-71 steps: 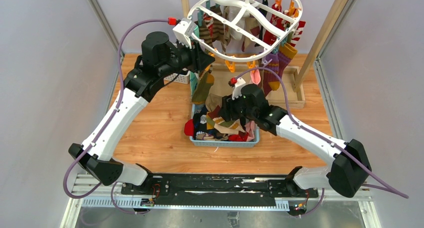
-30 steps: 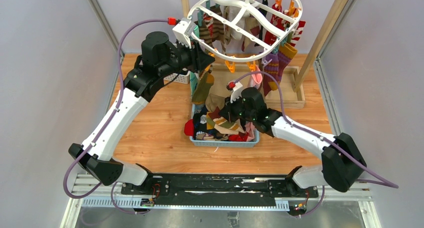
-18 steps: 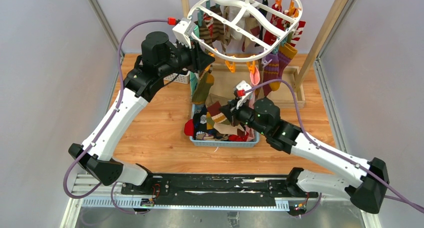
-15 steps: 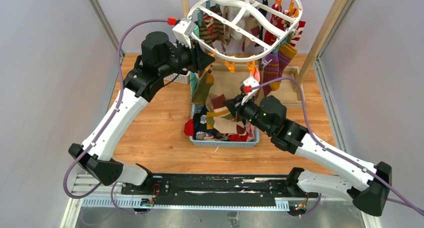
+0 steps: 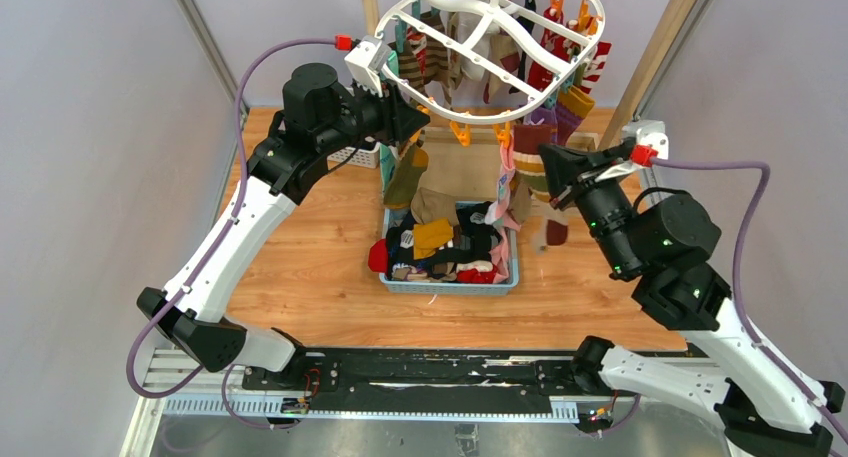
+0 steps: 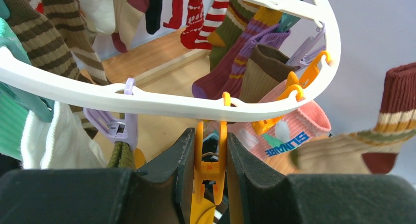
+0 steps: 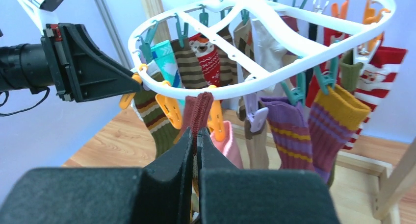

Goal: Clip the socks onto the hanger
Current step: Clamp the sock onto the hanger.

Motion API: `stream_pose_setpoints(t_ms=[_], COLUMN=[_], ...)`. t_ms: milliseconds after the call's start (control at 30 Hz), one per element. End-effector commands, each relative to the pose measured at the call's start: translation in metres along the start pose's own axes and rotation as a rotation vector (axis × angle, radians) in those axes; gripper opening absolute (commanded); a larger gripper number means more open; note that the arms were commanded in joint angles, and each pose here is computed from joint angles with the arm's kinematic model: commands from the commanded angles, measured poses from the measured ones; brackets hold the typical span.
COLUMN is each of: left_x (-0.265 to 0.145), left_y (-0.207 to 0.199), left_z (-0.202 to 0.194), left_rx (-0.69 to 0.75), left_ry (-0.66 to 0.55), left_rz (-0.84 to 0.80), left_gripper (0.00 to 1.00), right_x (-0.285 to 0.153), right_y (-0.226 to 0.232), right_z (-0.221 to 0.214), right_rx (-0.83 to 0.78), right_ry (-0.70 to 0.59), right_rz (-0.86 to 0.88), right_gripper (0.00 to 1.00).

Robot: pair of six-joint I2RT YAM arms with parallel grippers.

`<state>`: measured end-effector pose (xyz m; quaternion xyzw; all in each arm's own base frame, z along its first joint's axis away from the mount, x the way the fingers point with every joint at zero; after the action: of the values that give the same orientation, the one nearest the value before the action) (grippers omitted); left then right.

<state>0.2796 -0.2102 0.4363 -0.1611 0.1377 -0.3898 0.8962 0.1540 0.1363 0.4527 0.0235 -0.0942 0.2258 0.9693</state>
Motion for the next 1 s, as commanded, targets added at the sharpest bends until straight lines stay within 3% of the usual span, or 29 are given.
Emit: stream_pose_setpoints(t_ms=[0,233,367,767,967], left_x=[-0.01,-0.007,-0.007,-0.011,-0.007], left_y=[0.014,0.015,0.016,0.023,0.031], left_z=[-0.019,-0.022,-0.022,-0.024,-0.019], left_rx=[-0.052,-0.08,-0.082,-0.097,-0.121], left_ry=[0.106,0.133,0.131,0.071,0.006], left_rz=[0.086,0.086,0.098,0.178,0.256], left_gripper=[0.0,0.0,0.0,0.0,0.0], right_x=[-0.001,0.033,0.052,0.09,0.097], right_y=[-0.004,0.031,0.06,0.101,0.11], right_z=[-0.018,-0.082,-0.109,-0.13,-0.136], right_rx=[-0.06,0.011,-0.055,0.072,0.161], right_ry=[0.07,0.082,0.031,-0.1,-0.091], right_rz=[-0.056,-0.042,-0.087,-0.077,-0.082], right_gripper=[0.0,0.0,0.0,0.0,0.0])
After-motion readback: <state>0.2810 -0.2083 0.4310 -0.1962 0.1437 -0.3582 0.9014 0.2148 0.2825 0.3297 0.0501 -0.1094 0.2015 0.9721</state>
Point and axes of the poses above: each gripper's point midway between its finger pads, its own x axis out along the fingers, its own y axis along the line the jaws close on, z = x × y, the point moved 8 cm from there along -x, back along the fingers, and after that the axes turned 7 degrees about -x, right-handed, at the moved point
